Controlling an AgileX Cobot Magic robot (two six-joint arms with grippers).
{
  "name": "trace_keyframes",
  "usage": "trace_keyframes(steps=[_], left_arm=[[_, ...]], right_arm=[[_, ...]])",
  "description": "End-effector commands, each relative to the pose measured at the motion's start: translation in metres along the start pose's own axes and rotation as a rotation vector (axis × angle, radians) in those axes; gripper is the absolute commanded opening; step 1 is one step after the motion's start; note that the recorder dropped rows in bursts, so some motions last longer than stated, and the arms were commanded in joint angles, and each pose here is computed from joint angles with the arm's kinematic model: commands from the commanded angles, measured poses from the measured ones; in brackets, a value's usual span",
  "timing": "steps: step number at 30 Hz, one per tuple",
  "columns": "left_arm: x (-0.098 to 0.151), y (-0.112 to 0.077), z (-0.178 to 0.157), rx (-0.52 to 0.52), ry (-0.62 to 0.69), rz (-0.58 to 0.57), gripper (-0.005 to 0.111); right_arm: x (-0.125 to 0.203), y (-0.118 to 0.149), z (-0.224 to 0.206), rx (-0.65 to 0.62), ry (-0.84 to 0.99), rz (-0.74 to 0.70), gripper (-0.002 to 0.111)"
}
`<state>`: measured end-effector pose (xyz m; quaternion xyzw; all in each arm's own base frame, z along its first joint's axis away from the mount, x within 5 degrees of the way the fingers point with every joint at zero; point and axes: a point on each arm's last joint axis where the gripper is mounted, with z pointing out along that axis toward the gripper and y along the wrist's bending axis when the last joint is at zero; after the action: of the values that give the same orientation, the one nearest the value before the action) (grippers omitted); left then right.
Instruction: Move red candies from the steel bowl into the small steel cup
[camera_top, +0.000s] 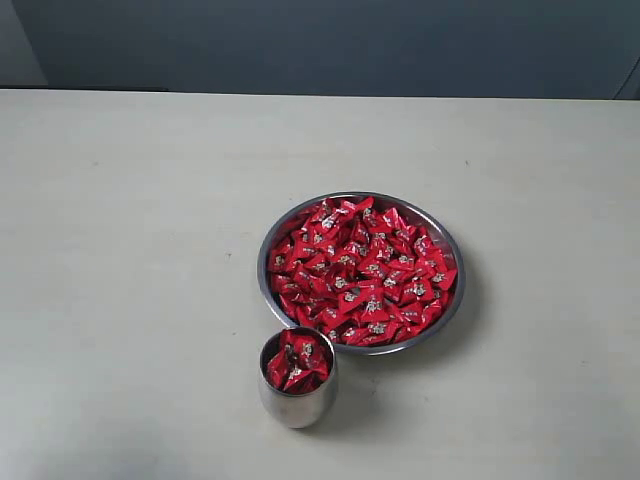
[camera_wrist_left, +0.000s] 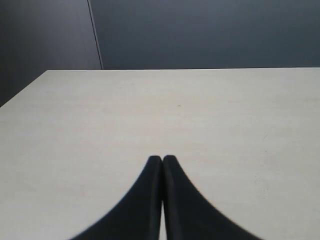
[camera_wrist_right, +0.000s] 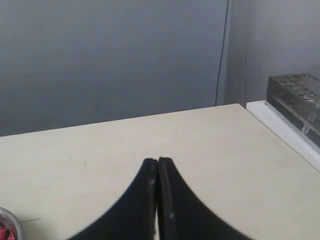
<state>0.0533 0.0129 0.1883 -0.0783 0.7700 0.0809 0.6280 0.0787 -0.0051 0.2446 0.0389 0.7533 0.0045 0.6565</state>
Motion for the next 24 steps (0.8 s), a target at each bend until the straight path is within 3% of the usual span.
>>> trace_keyframes(steps=[1, 9, 19, 24], left_arm=[[0.001, 0.0, 0.0, -0.001, -0.002, -0.002, 0.0], [0.001, 0.0, 0.0, -0.001, -0.002, -0.002, 0.0], [0.001, 0.0, 0.0, -0.001, -0.002, -0.002, 0.0], [0.001, 0.0, 0.0, -0.001, -0.002, -0.002, 0.0]], right_arm=[[0.003, 0.002, -0.001, -0.021, 0.011, 0.005, -0.001], [0.009, 0.009, -0.007, -0.122, 0.058, -0.171, -0.001], [0.049, 0.004, -0.019, -0.121, 0.007, -0.126, -0.001], [0.051, 0.0, -0.018, -0.043, 0.021, -0.112, -0.001]])
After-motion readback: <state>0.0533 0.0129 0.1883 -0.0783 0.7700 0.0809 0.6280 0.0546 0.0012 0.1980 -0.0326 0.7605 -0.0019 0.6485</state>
